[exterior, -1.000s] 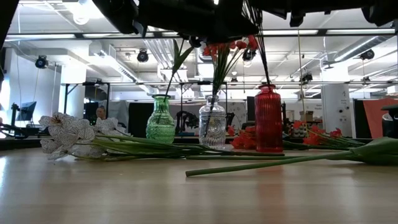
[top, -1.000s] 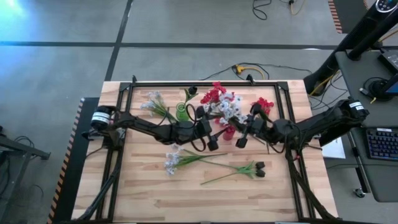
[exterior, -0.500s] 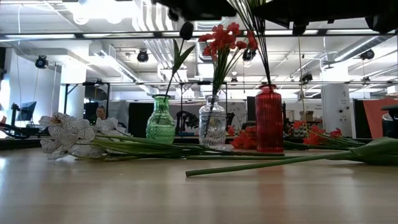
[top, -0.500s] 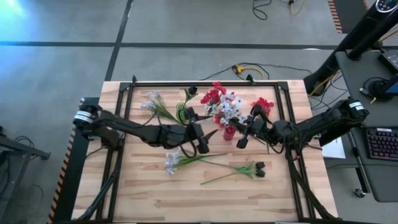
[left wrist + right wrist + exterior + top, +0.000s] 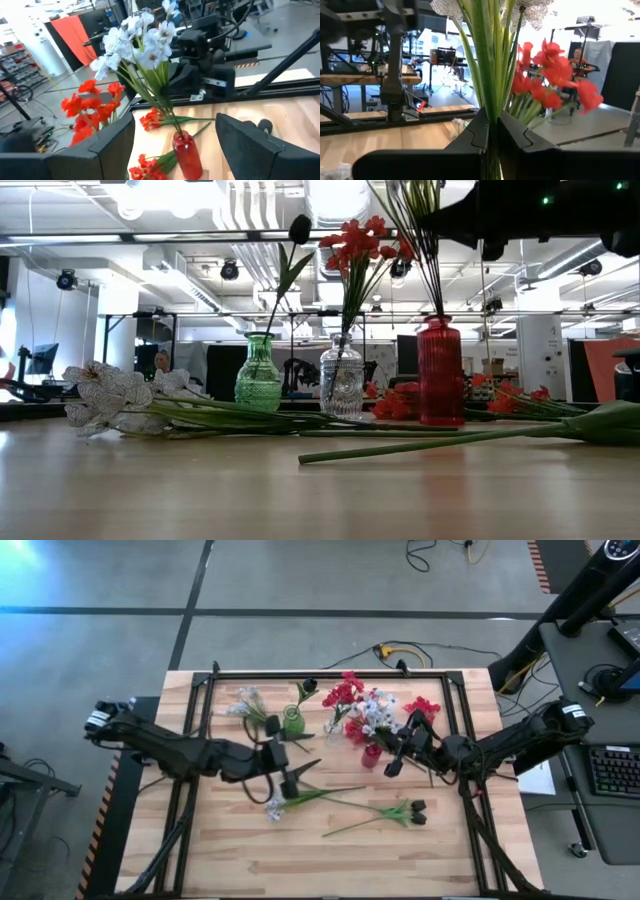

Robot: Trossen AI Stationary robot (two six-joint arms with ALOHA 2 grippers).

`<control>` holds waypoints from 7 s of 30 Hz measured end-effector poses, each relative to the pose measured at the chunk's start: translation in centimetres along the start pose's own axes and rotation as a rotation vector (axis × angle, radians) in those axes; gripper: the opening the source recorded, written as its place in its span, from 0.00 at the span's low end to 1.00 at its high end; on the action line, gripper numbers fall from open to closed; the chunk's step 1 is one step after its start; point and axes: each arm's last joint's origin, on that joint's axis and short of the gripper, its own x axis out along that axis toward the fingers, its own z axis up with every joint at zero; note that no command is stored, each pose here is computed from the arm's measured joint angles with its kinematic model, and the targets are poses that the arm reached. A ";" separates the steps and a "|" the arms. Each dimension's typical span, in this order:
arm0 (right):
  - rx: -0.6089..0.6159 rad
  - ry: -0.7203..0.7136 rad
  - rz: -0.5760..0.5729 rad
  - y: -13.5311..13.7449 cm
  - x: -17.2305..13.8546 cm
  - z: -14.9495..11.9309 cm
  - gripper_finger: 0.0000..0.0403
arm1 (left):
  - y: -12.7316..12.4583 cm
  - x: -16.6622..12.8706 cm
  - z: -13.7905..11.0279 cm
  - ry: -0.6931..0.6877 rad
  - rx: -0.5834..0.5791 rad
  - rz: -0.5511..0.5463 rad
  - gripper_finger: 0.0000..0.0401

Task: Sort flowers into vase by color
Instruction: Put the middle left white flowers into the red vase, then put the bottom black tulip into the green vase

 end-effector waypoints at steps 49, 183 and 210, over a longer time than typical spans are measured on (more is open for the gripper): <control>-0.058 0.116 -0.044 0.7 0.9 -2.7 0.13 | -4.6 -9.4 -4.2 0.204 -0.135 0.192 0.64; 0.359 1.276 0.213 3.6 -3.7 7.6 0.49 | -15.3 -2.0 -5.8 0.238 -0.109 -0.050 0.64; 0.277 1.381 0.303 8.6 -8.8 6.5 0.49 | -21.1 13.2 -14.0 0.512 -0.187 -0.217 0.57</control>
